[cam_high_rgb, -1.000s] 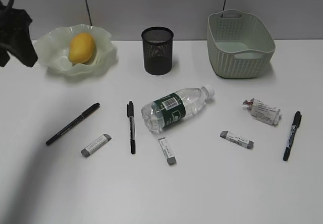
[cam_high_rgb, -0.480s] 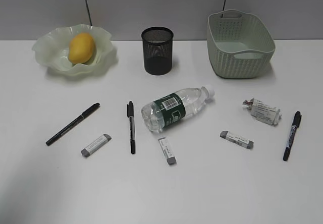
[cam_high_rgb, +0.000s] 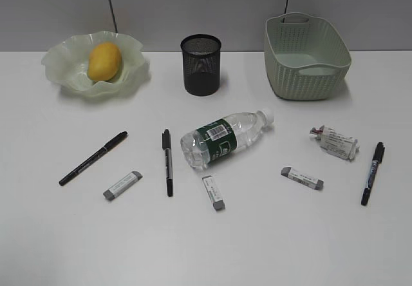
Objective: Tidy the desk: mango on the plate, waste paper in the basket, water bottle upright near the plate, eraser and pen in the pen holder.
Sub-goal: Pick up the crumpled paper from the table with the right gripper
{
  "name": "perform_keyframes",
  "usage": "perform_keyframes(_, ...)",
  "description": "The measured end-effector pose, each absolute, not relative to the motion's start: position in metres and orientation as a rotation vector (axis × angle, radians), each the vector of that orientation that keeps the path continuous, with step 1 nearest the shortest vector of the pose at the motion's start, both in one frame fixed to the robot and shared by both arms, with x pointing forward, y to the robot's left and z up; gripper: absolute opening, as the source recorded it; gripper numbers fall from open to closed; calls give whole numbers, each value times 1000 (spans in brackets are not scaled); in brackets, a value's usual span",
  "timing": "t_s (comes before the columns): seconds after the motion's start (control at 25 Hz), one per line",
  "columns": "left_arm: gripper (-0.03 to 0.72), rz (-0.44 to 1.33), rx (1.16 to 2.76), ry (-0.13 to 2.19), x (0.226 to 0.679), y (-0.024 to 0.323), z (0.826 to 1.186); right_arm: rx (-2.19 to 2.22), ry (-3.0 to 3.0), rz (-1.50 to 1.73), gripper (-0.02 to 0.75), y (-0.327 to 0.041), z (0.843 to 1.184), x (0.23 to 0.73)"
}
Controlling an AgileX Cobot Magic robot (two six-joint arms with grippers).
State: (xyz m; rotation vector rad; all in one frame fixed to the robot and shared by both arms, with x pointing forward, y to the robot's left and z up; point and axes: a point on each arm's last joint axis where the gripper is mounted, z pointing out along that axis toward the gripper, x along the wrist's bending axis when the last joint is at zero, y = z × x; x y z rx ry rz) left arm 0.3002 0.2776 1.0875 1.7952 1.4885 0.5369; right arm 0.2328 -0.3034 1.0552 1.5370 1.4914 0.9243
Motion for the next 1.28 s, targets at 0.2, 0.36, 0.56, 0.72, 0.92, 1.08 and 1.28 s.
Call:
perform_keyframes(0.2,460,607,1789,1474,292,282,1077,1536,1491,925,458,-303,1055,233)
perform_keyframes(0.36,460,613,1797,1481,294,283,1072,1537,1491,924,458,-303,1055,233)
perform_keyframes(0.56,460,607,1809,1491,295,283,1067,1566,1498,918,458,-303,1061,242)
perform_keyframes(0.72,460,609,1809,1492,295,283,1067,1562,1506,918,458,-303,1073,272)
perform_keyframes(0.92,455,622,1793,1480,296,283,1068,1597,1551,904,458,-301,1076,324)
perform_keyframes(1.08,456,633,1779,1470,297,283,1070,1667,1600,886,458,-299,1076,374)
perform_keyframes(1.28,456,636,1776,1468,297,283,1070,1804,1717,778,458,-297,1068,442)
